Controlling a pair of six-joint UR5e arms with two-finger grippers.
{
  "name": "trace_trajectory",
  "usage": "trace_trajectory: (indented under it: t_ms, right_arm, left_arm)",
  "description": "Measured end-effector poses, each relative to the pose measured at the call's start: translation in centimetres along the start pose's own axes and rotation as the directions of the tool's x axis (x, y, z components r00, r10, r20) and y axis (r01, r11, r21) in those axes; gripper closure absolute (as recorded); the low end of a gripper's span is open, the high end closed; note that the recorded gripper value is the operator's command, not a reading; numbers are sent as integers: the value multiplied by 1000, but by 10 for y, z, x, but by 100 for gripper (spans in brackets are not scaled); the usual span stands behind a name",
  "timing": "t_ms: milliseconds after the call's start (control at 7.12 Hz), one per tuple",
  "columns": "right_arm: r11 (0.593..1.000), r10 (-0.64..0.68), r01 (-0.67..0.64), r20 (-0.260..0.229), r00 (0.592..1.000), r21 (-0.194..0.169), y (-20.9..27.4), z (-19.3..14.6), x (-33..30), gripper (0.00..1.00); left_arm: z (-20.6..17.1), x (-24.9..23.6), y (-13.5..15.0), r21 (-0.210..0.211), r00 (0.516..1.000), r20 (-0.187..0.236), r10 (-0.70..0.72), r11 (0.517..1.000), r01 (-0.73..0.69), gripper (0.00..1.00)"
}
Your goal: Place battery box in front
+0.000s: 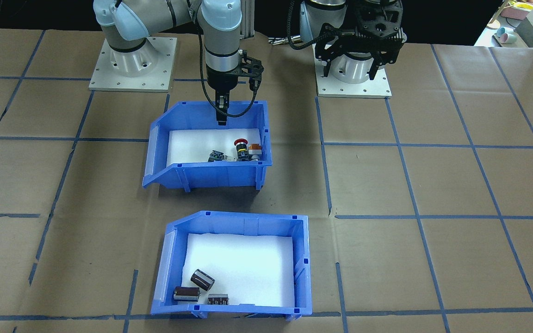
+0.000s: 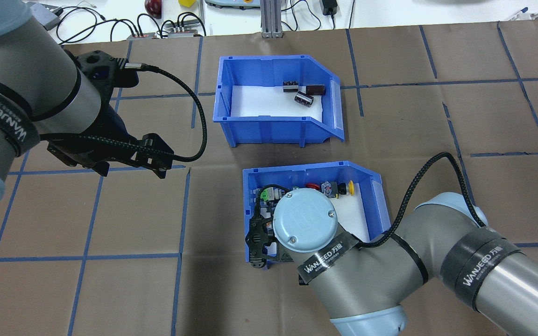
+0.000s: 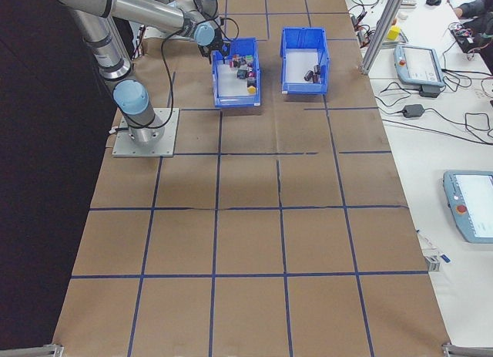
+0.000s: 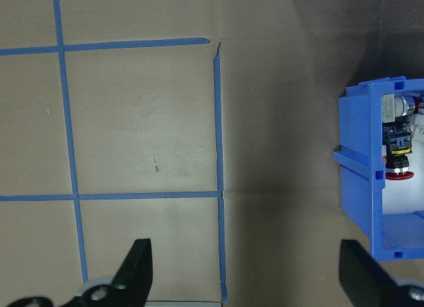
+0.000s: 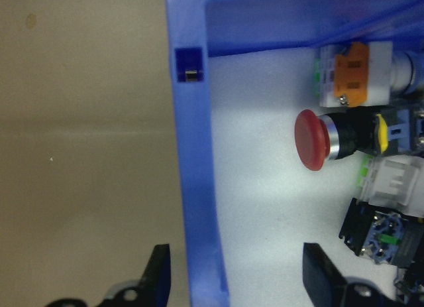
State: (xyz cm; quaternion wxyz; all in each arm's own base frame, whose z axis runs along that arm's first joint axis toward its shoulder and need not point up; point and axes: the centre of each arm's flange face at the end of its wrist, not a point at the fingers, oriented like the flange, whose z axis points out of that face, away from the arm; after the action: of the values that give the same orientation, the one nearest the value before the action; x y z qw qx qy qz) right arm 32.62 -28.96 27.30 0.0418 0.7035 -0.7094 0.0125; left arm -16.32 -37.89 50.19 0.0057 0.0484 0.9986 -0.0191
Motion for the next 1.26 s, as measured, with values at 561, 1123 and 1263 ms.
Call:
trace_trajectory:
  t_ms: [561,1123,1263]
  right_arm:
    - [998,63,-63,-2,998,-13,17,-64,39,0]
    - [942,336,-336,-42,941,5,108,-103,131,0]
    - [890,457,-457,-34,889,14,140,-108,149,0]
  left_arm:
    - [-16,-44,-3,19,997,-5,-71,997,71,0]
    - [-12,-51,-2,9,996,-8,-89,996,89,1]
    - [-12,-51,-3,9,996,-9,-91,996,91,1]
